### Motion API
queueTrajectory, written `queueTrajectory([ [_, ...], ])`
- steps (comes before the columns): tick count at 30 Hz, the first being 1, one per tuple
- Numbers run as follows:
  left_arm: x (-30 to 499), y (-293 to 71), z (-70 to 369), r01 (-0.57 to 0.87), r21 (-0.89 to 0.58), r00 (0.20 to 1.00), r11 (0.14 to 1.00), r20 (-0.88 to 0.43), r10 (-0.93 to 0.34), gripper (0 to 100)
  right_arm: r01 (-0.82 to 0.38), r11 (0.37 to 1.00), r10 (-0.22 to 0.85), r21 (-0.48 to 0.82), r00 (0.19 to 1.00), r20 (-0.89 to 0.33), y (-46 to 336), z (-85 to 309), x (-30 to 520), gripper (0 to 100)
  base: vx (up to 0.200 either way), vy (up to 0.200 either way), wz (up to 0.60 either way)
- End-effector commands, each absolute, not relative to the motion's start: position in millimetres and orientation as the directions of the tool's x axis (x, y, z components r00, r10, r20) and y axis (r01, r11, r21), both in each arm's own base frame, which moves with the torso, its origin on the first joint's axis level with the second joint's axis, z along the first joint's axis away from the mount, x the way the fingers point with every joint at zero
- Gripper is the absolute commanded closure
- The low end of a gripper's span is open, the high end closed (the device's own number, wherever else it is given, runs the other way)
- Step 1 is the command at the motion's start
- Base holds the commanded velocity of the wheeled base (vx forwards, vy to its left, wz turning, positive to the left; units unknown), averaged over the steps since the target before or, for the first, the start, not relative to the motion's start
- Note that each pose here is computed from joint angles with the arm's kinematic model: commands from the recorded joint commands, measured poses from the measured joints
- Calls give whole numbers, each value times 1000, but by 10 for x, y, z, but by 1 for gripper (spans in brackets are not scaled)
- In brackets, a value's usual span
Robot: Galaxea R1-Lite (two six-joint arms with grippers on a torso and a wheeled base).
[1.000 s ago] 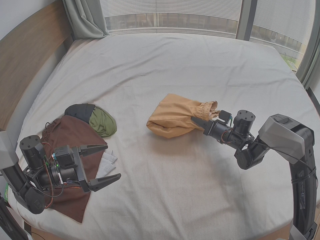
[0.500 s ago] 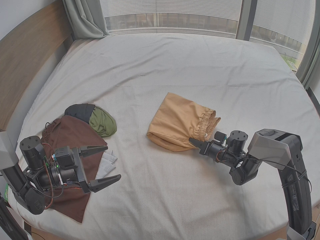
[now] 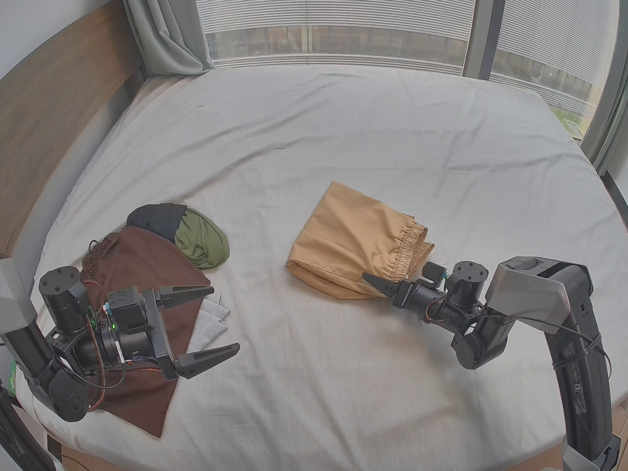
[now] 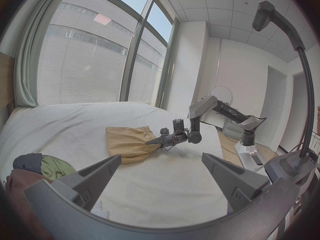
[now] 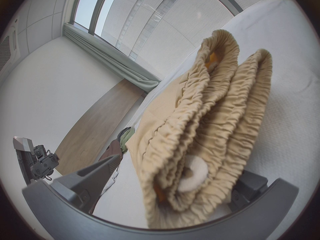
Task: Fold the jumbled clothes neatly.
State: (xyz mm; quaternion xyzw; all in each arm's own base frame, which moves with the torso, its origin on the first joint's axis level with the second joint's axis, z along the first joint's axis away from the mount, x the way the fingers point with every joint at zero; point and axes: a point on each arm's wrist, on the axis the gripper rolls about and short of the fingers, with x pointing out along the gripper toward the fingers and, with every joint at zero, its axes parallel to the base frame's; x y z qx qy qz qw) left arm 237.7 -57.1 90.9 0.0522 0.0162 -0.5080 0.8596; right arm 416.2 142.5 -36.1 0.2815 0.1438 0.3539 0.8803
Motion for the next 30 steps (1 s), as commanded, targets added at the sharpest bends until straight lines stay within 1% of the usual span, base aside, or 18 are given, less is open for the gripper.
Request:
queueTrajectory([
  [1,2377,-576,901,876,70,482,477,-83,-872,0,-536,598,691,596,721,-45,1312,-160,4019,0,0,0,0],
  [8,2375,-582,924,874,79,484,479,-77,-872,0,-503,647,645,573,762,-59,975,115,3839,0,0,0,0],
  [10,2374,-586,924,875,77,483,478,-77,-872,0,-503,658,634,561,772,-52,895,259,3754,0,0,0,0],
  [14,2377,-590,917,875,75,483,478,-79,-872,0,-535,688,627,490,778,-31,828,422,3686,0,0,0,0],
  [19,2376,-593,917,876,77,481,476,-79,-873,0,-561,680,636,472,772,1,856,548,3675,0,0,0,0],
  [25,2383,-595,908,876,74,481,476,-81,-873,0,-614,649,664,450,745,58,1031,665,3781,0,0,0,0],
  [30,2384,-591,908,876,74,482,477,-81,-872,0,-601,650,665,465,746,37,1089,530,3943,0,0,0,0],
])
